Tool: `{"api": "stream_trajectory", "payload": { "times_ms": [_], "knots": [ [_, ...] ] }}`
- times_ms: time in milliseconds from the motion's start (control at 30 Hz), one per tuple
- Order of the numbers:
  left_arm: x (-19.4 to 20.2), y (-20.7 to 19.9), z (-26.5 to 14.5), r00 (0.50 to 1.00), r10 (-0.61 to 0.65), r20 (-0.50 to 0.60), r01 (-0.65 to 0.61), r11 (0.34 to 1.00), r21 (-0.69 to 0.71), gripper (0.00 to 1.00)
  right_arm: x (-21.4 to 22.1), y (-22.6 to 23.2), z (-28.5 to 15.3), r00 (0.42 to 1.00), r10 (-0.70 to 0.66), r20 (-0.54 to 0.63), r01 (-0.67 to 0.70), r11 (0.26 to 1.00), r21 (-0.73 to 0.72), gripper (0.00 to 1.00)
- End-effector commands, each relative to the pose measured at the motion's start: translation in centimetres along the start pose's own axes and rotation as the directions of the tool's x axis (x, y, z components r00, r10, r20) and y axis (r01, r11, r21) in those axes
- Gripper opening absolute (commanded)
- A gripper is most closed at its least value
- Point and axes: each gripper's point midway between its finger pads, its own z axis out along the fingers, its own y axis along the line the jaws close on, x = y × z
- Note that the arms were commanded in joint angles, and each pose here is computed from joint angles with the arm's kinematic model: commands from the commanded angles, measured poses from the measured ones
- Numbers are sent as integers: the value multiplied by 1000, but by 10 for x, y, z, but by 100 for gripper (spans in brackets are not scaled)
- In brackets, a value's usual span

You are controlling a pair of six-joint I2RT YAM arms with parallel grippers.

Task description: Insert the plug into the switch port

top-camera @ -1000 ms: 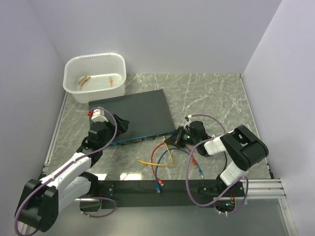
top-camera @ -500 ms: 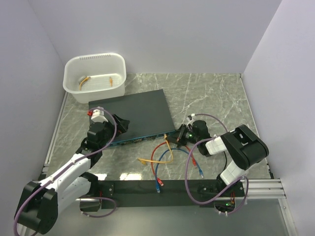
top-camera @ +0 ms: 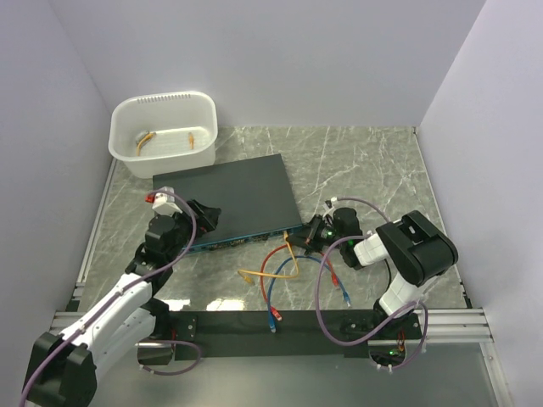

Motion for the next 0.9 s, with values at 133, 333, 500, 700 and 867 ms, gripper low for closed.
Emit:
{"api": "stream_trajectory", "payload": {
  "times_ms": [133,333,500,700,867],
  "knots": [
    [-1,6,-6,1000,15,22,-15,1000,-9,95,-21,14,-5,998,-2,65,6,998,-68,0],
    [0,6,-4,1000,17,19,-16,1000,-8,95,-31,26,-3,998,34,60,-26,990,-141,0],
    [2,7,-3,1000,10,17,-10,1000,-10,95,-31,36,1,994,100,33,-90,969,-228,0],
    [4,9,-4,1000,14,15,-14,1000,-14,95,-32,48,-3,986,167,27,-148,931,-334,0],
    [2,9,-5,1000,16,21,-16,1000,-13,95,-34,54,-9,977,209,37,-177,898,-404,0]
  ]
}}
